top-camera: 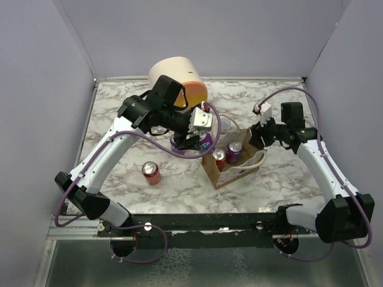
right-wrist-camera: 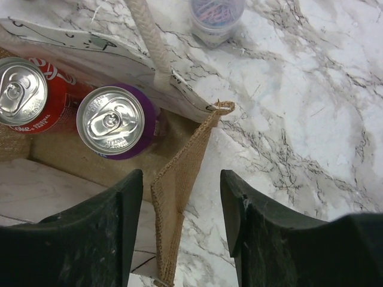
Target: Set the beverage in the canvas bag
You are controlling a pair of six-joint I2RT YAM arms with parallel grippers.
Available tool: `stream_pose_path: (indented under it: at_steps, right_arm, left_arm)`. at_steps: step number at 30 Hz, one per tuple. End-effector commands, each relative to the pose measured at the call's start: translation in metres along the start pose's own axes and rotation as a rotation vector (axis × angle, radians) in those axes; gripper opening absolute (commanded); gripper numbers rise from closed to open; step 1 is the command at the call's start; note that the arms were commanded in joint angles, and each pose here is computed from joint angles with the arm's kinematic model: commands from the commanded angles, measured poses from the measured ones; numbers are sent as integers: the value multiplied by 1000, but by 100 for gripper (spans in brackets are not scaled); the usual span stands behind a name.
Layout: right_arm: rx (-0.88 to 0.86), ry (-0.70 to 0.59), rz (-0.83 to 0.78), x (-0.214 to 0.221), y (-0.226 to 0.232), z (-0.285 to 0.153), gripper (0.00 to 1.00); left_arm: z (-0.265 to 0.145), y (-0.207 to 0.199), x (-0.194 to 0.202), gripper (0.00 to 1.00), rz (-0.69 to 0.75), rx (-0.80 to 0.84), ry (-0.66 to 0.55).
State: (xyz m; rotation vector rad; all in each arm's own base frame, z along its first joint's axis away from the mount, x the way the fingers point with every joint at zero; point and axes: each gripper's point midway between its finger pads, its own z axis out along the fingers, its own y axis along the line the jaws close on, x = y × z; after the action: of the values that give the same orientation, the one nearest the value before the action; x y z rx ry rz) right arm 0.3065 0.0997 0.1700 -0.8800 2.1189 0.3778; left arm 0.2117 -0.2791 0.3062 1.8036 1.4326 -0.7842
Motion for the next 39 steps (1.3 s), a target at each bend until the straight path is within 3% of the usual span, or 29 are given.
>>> stream_pose_path:
  at_steps: [1, 18, 27, 39]
  right_arm:
    - [37, 11, 21, 5, -11, 8, 52]
    - [152, 12, 64, 14, -21, -1, 25]
    - [199, 6, 80, 17, -25, -5, 20]
    - [204, 7, 109, 19, -27, -5, 20]
  left_arm:
    - [8, 3, -60, 0, 14, 29, -184]
    - [94, 72, -70, 0, -128, -92, -230]
    - [131, 83, -67, 0, -138, -61, -250]
    - [165, 90, -63, 0, -158, -56, -252]
